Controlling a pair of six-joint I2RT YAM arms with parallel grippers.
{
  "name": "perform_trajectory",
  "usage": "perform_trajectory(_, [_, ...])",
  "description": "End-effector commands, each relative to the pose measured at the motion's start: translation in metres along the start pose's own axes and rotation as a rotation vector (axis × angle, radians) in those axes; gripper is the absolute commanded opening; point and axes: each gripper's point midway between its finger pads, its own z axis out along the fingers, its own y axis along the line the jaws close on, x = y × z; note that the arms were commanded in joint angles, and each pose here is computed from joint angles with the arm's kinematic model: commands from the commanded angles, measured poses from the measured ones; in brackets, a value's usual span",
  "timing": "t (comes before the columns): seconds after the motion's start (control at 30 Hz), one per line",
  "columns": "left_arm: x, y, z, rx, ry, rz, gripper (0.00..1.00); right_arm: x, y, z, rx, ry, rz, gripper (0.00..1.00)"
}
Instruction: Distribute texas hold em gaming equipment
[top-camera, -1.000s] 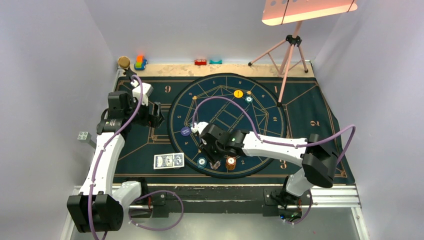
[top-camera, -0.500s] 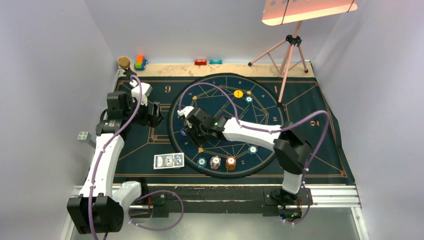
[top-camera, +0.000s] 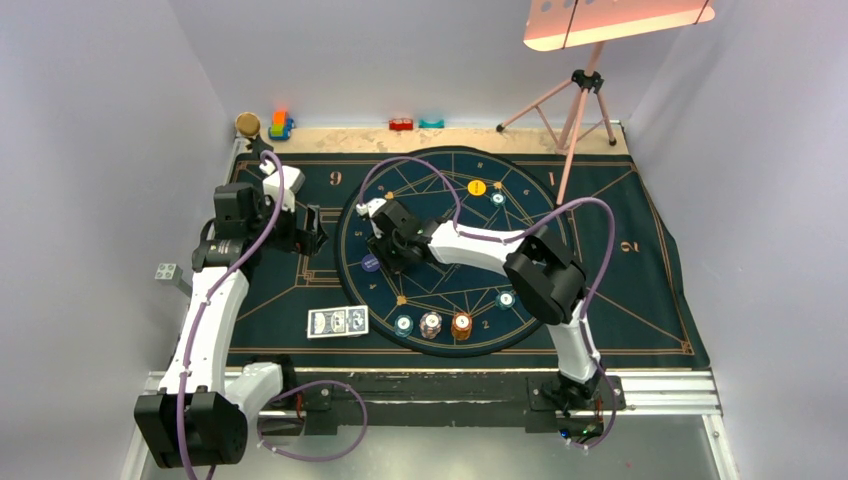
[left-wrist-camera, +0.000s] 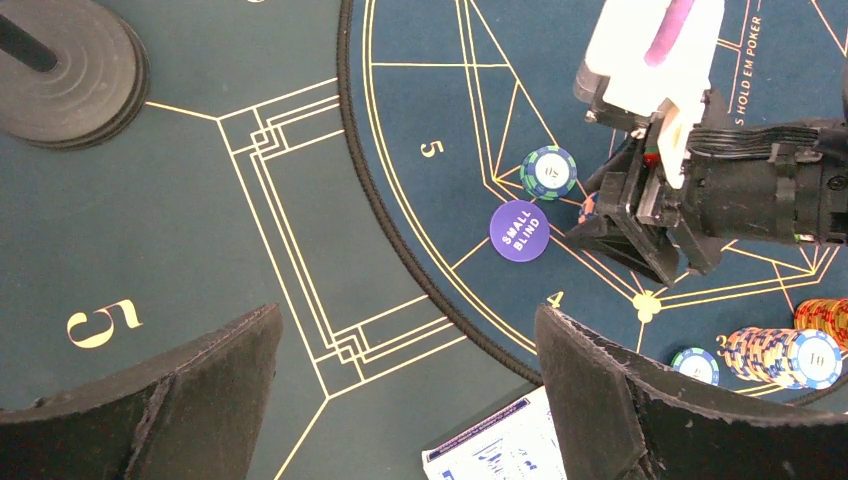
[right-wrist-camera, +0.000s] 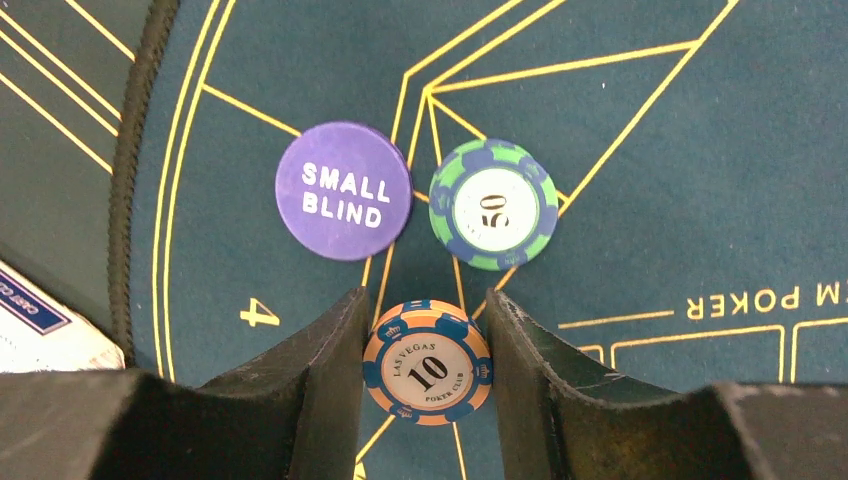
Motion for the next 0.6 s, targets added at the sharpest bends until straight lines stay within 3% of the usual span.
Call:
perform_trajectory(0.0, [-0.005, 0.0, -0.003, 0.005, -0.03, 0.021, 1.0, -0.041, 0.016, -0.003, -0.058, -0.114, 0.014, 0.0])
perform_trajectory(0.13, [-0.006, 0.001, -0.004, 0.002, -0.032, 0.021, 1.0, -0.039, 0.018, 0.001, -0.06, -0.102, 0.02, 0.01])
perform_trajectory(0.27, [-0.006, 0.0, -0.004, 0.002, -0.034, 0.024, 1.0, -0.032, 0.017, 0.001, -0.058, -0.086, 0.022, 0.09])
perform_trajectory(0.37, [-0.006, 0.0, -0.004, 0.003, -0.035, 0.023, 1.0, -0.029, 0.016, 0.0, -0.055, -0.077, 0.024, 0.22])
perform_trajectory(0.47, [-0.006, 0.0, -0.004, 0.005, -0.035, 0.022, 1.0, -0.026, 0.016, -0.001, -0.054, -0.072, 0.024, 0.44])
perform_trajectory(0.57, [-0.007, -0.001, -0.005, 0.007, -0.04, 0.024, 1.0, -0.024, 0.016, -0.002, -0.052, -0.066, 0.021, 0.53])
